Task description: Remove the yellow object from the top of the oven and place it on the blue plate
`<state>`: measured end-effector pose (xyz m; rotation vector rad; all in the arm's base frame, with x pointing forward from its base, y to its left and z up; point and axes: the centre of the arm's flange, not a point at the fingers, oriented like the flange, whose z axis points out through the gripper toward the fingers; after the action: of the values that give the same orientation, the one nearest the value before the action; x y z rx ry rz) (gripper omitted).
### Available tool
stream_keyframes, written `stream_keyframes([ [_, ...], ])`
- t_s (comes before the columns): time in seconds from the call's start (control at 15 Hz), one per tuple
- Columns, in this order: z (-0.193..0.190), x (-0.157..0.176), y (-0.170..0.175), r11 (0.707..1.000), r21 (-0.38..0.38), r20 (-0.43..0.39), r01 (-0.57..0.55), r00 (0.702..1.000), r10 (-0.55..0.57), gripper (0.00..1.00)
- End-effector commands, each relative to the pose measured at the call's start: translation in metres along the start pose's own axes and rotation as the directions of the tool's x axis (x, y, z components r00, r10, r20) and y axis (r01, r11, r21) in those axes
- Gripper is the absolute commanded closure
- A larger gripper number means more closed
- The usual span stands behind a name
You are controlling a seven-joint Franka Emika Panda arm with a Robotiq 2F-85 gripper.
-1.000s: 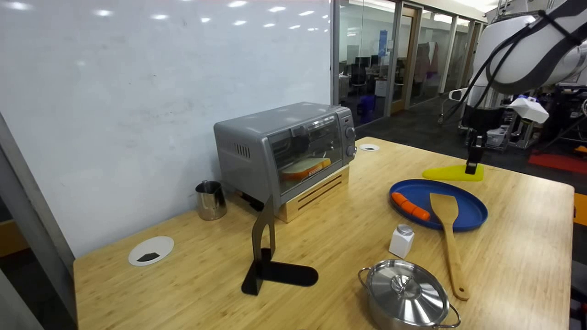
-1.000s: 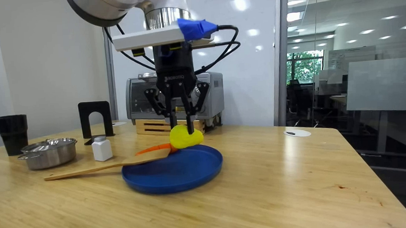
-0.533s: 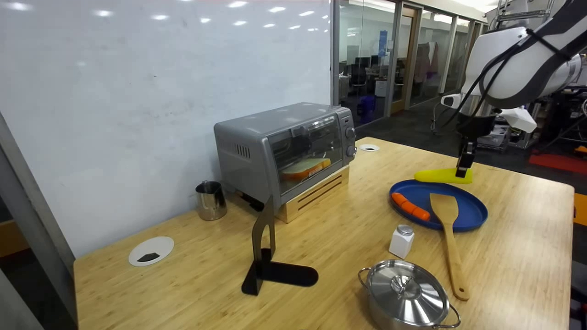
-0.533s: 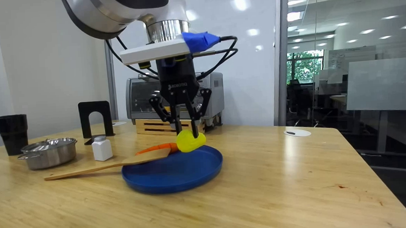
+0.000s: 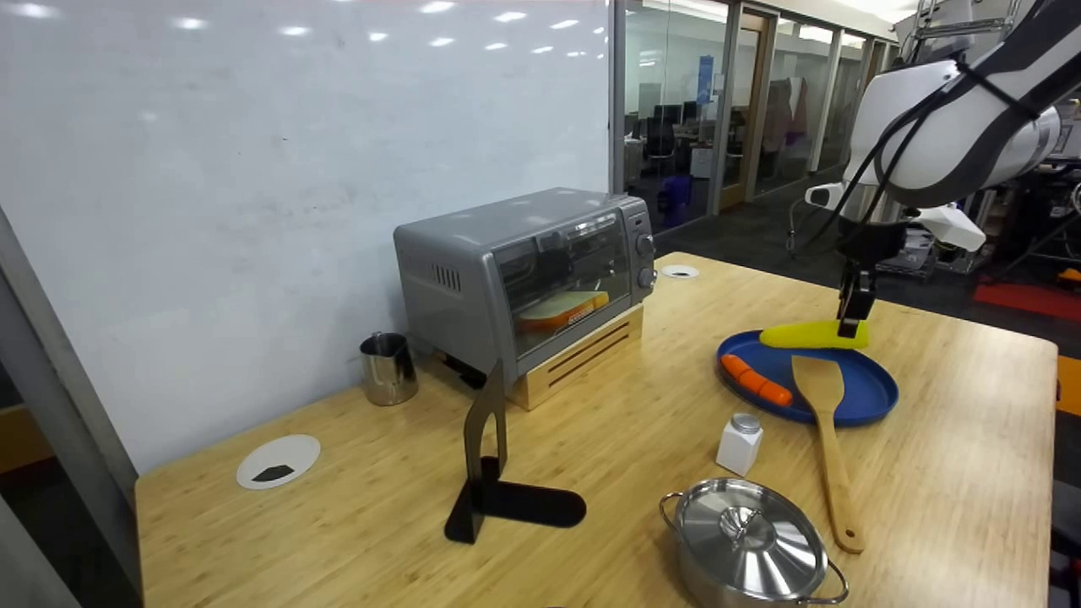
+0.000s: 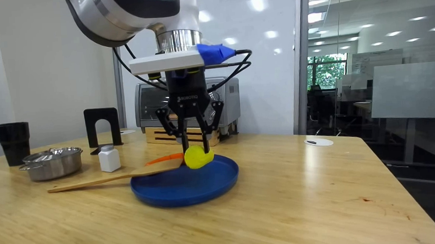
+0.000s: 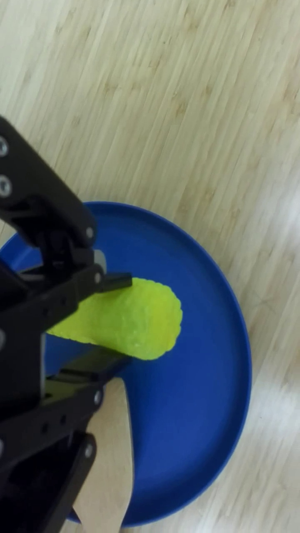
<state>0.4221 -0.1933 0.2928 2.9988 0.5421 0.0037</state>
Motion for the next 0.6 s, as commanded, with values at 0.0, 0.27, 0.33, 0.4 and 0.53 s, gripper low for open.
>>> stream_keyframes([
  [0.0,0.006,0.000,0.001,0.999,0.019,0.018,0.041,0.999,-0.041,0.28],
  [0.27,-0.019,0.004,0.001,0.999,0.035,0.011,0.030,0.999,-0.030,0.01],
  [0.33,-0.038,0.008,0.002,0.999,0.039,0.004,-0.002,1.000,0.002,0.00],
  [0.4,-0.061,0.014,0.001,0.998,0.040,-0.008,-0.041,0.999,0.042,0.00],
  [0.53,-0.106,0.024,-0.001,0.994,0.032,-0.034,-0.107,0.994,0.108,0.00],
])
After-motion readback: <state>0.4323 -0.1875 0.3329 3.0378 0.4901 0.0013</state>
